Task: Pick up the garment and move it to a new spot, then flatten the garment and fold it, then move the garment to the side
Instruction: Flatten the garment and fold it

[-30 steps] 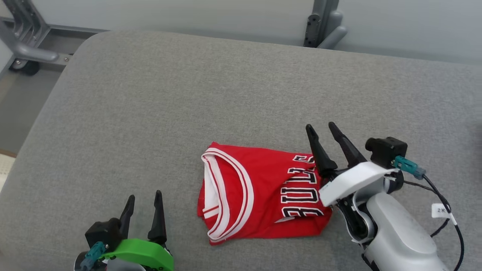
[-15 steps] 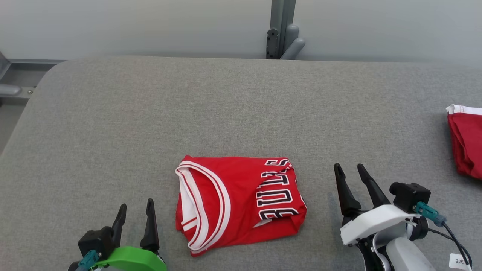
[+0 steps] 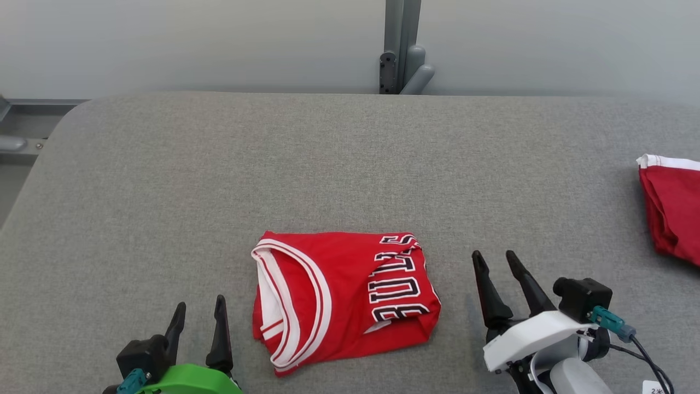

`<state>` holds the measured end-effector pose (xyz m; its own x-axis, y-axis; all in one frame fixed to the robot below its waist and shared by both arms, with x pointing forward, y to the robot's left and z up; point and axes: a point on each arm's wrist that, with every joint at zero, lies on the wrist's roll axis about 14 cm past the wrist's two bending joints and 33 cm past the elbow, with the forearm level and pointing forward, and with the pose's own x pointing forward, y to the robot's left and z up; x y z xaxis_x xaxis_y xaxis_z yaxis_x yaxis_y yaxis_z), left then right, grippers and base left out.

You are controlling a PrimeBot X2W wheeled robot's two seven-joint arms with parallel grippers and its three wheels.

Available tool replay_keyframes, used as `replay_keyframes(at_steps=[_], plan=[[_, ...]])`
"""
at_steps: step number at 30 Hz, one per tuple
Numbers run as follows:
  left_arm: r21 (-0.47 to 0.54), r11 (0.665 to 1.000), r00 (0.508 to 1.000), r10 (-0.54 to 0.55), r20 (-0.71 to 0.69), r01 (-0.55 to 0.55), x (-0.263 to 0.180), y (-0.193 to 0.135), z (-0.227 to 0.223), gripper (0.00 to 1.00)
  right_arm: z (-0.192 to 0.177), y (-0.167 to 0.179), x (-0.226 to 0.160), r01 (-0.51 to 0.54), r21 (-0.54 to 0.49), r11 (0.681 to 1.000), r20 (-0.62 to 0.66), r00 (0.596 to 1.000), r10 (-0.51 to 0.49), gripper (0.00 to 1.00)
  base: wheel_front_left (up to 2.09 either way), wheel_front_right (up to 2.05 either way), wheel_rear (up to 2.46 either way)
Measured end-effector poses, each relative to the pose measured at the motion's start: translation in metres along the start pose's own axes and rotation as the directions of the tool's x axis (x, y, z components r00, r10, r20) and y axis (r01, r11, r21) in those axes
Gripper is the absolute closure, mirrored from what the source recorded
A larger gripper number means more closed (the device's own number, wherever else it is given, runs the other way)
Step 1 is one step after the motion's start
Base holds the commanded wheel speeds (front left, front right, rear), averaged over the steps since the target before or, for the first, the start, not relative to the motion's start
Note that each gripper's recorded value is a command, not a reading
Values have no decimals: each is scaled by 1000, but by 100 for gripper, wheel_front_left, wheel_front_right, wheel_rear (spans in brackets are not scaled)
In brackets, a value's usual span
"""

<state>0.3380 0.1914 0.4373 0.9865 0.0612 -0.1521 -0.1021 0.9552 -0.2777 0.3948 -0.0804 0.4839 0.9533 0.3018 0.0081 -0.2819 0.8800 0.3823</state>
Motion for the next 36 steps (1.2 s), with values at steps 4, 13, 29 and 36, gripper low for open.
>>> replay_keyframes(at_steps=[4, 13, 29, 36], plan=[[0, 1000, 1000, 4, -4, -4, -2, 1, -1, 0, -15, 14, 0, -33, 50, 998, -42, 999, 35, 0, 0, 0, 0], [-2, 1000, 999, 29, -15, -29, -7, 9, -5, 0, -30, 48, 20, -132, 79, 988, -99, 985, 139, 0, 0, 0, 0], [-10, 998, 998, 54, -20, -55, -7, 16, -7, 0, -62, 47, 16, -123, 93, 988, -201, 970, 140, 0, 0, 0, 0], [-10, 999, 999, 53, -9, -53, -5, 15, -3, 0, -38, 39, 21, -111, 60, 992, -127, 985, 118, 0, 0, 0, 0]])
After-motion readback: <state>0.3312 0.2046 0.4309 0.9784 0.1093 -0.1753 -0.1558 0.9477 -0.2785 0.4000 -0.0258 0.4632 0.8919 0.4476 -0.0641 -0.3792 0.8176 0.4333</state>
